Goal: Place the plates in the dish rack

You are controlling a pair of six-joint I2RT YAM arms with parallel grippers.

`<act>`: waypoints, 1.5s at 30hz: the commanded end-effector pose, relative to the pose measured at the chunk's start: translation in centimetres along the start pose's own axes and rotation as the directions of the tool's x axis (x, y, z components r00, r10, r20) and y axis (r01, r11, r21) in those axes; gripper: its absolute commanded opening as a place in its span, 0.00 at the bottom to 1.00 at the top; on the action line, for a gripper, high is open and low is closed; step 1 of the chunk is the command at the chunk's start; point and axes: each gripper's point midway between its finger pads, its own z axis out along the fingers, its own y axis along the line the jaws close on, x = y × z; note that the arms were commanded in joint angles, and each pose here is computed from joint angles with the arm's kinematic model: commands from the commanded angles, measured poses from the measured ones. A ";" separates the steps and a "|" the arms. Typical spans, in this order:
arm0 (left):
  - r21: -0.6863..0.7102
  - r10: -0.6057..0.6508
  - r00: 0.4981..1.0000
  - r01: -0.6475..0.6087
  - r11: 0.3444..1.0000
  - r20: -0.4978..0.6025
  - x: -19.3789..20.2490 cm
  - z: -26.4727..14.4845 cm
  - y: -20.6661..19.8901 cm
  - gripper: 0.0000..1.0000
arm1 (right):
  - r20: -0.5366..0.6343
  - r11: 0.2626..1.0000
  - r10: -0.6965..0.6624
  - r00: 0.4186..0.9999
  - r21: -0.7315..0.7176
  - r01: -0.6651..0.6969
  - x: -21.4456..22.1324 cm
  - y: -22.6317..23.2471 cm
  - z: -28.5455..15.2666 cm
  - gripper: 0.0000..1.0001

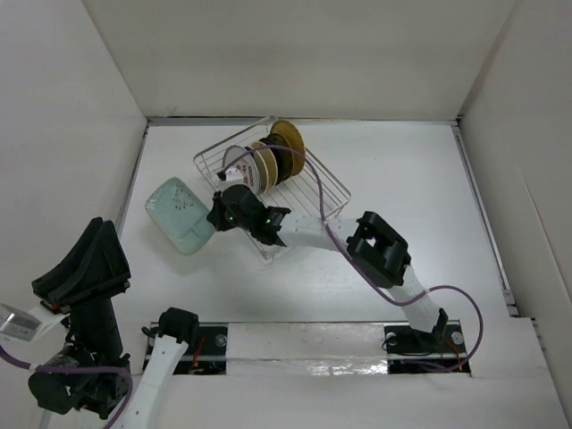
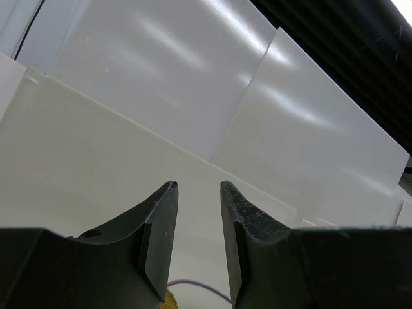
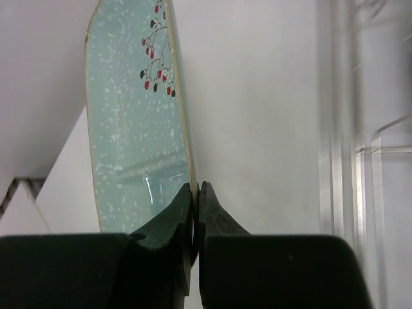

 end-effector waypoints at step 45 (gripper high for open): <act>0.047 -0.015 0.999 0.013 0.999 0.031 -1.2 0.3 -1.2 0.30 | 0.016 0.524 -0.695 0.719 0.695 0.491 -18.2 -6.9 -7.1 0.00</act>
